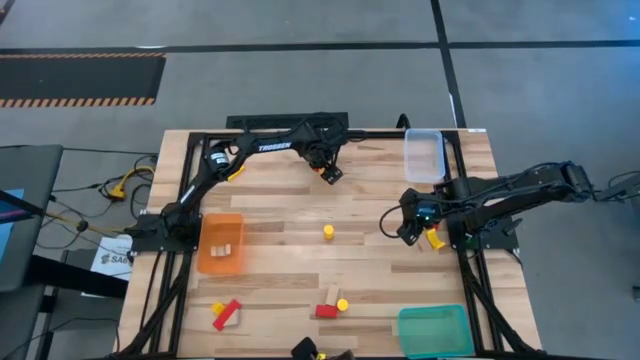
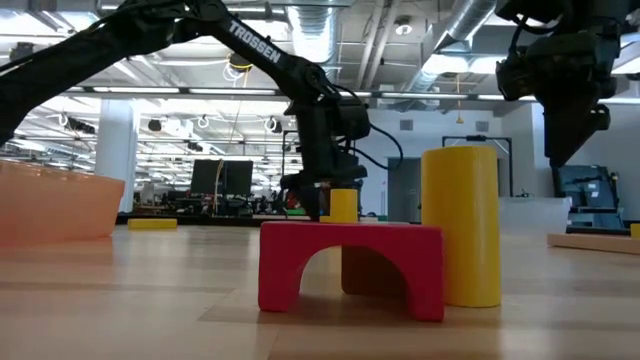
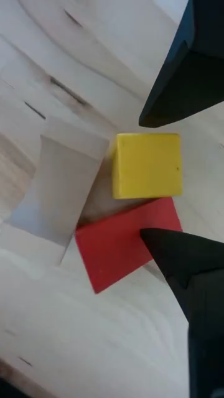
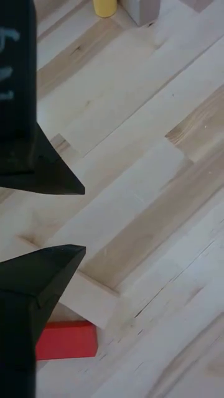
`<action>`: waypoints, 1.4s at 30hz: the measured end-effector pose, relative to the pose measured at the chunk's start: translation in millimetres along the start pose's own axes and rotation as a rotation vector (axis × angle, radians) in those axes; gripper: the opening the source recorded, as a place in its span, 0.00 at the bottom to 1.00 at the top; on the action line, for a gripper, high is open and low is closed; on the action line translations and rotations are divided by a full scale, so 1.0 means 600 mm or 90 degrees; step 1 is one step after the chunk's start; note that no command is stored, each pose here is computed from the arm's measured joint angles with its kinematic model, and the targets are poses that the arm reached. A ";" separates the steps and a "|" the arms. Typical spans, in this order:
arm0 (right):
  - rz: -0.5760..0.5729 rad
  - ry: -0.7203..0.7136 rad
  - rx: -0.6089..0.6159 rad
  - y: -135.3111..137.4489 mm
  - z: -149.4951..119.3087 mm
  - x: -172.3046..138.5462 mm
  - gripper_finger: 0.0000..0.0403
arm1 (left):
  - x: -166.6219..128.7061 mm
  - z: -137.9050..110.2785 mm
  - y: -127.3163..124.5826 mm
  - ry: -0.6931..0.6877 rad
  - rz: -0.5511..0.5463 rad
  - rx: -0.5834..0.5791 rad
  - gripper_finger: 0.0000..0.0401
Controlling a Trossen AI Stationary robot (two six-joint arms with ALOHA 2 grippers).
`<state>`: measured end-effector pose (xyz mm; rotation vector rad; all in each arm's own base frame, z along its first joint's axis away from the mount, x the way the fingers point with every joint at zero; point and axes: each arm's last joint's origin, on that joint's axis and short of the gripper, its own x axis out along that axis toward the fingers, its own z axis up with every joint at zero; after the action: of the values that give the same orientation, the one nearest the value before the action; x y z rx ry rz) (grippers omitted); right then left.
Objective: Sort & place blocks by color
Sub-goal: Put the yellow block into the transparent bin
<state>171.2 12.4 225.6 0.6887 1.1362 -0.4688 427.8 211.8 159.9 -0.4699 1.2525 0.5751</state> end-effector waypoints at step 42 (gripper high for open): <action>0.022 -0.061 0.033 -0.012 -0.008 -0.071 0.41 | -0.132 0.116 -0.108 -0.365 -0.395 0.128 0.25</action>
<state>147.9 10.3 261.9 0.7228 1.0227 -0.4988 504.6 193.5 255.7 -0.4525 0.5576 0.0367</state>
